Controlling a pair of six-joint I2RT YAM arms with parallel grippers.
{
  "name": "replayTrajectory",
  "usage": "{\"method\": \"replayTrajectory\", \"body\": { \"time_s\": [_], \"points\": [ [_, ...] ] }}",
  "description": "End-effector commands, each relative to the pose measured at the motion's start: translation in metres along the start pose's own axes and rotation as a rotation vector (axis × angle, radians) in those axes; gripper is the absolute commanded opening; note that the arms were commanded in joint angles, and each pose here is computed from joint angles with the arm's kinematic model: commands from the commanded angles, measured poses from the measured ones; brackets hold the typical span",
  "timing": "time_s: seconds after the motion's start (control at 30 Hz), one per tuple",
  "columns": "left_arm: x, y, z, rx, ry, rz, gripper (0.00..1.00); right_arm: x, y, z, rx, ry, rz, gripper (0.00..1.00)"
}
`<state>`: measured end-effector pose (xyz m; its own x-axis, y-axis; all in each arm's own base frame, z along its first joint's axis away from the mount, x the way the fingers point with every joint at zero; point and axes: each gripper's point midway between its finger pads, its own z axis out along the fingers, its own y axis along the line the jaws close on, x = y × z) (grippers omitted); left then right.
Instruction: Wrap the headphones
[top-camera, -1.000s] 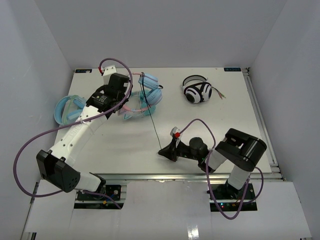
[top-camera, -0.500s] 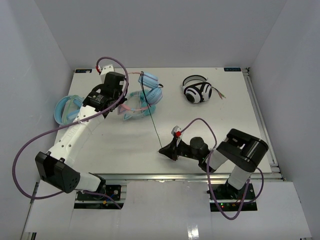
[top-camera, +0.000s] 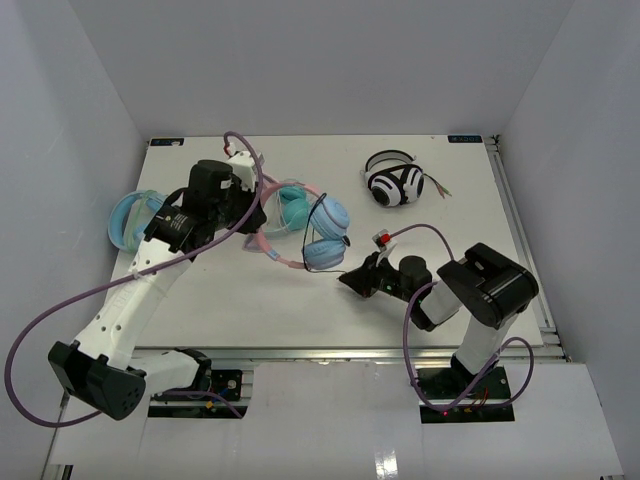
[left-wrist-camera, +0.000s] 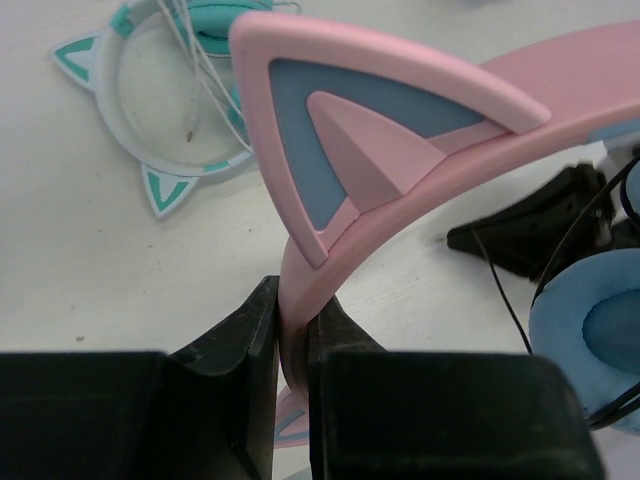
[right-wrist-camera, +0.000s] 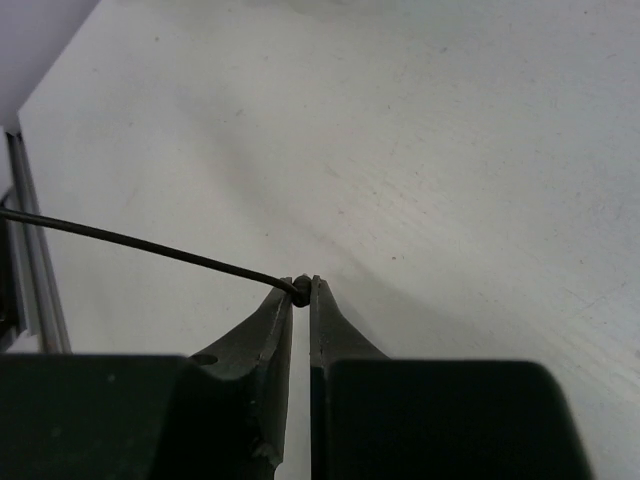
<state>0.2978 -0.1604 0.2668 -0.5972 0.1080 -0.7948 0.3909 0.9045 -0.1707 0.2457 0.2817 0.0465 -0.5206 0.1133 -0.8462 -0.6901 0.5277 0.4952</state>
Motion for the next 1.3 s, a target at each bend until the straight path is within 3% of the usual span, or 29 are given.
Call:
{"method": "replayTrajectory", "body": {
  "time_s": [0.0,0.23,0.3,0.7,1.03,1.27],
  "points": [
    [-0.016,-0.044,-0.024,0.29,-0.103,0.214,0.0,-0.127,0.053,-0.023,-0.251,-0.457,-0.166,0.08],
    [0.009,-0.043,-0.004,0.321,-0.058,0.418,0.0,-0.136,0.054,-0.019,-0.318,-0.327,-0.109,0.08],
    [0.014,-0.039,0.007,0.303,-0.044,0.484,0.0,-0.129,0.047,-0.01,-0.289,-0.235,-0.078,0.08],
    [0.038,0.009,0.063,0.08,0.109,0.551,0.0,-0.14,0.035,-0.011,-0.071,0.076,-0.032,0.08],
    [0.042,0.033,0.092,-0.13,0.166,0.681,0.0,-0.16,0.041,-0.025,-0.001,0.139,-0.059,0.08],
    [0.041,0.042,0.1,-0.204,0.135,0.706,0.0,-0.165,0.056,-0.024,-0.081,0.148,-0.05,0.08]
  ]
}}
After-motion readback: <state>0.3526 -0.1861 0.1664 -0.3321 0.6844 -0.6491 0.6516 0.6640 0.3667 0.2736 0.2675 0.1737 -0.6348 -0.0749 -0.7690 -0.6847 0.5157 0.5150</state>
